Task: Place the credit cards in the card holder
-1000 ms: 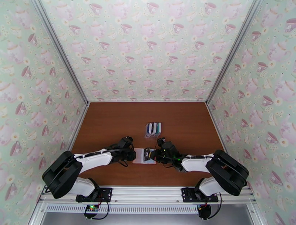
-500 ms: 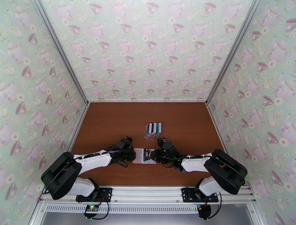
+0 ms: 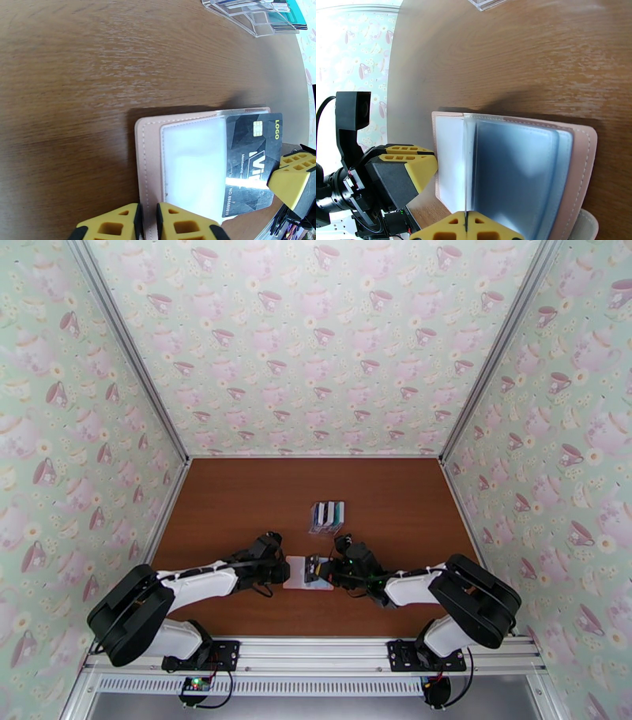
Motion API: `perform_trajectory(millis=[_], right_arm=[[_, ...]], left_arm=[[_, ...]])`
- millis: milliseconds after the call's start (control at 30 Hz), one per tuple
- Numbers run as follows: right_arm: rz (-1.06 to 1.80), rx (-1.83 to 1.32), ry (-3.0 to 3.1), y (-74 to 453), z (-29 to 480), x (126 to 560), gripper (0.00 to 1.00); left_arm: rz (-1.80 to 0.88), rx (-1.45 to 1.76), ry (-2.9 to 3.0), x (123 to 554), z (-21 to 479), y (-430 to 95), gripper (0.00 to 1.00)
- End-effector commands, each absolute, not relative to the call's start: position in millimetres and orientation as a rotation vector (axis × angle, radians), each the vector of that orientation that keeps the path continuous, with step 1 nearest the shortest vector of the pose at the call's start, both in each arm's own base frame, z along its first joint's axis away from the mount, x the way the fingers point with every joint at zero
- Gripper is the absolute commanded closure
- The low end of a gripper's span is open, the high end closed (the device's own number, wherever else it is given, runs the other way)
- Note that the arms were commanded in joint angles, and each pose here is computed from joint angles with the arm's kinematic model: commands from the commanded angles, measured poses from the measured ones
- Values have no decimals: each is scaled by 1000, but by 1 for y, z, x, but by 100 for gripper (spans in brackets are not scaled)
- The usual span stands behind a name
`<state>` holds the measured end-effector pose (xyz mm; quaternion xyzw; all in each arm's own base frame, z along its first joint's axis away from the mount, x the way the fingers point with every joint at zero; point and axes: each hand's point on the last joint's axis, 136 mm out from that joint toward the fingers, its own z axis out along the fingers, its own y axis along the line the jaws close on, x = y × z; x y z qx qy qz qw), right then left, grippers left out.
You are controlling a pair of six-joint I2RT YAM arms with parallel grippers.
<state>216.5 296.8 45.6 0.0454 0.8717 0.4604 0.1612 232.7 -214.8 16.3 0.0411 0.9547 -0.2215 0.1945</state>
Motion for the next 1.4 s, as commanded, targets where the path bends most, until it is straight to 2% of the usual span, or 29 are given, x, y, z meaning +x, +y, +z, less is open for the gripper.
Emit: perform_trajectory(millis=[0, 1367], right_arm=[[1343, 122, 2501, 300, 44, 211, 100], [1344, 192, 2501, 300, 34, 209, 100]], left_arm=[[-573, 95, 2807, 206, -10, -199, 79], [-579, 69, 2820, 198, -14, -198, 79]])
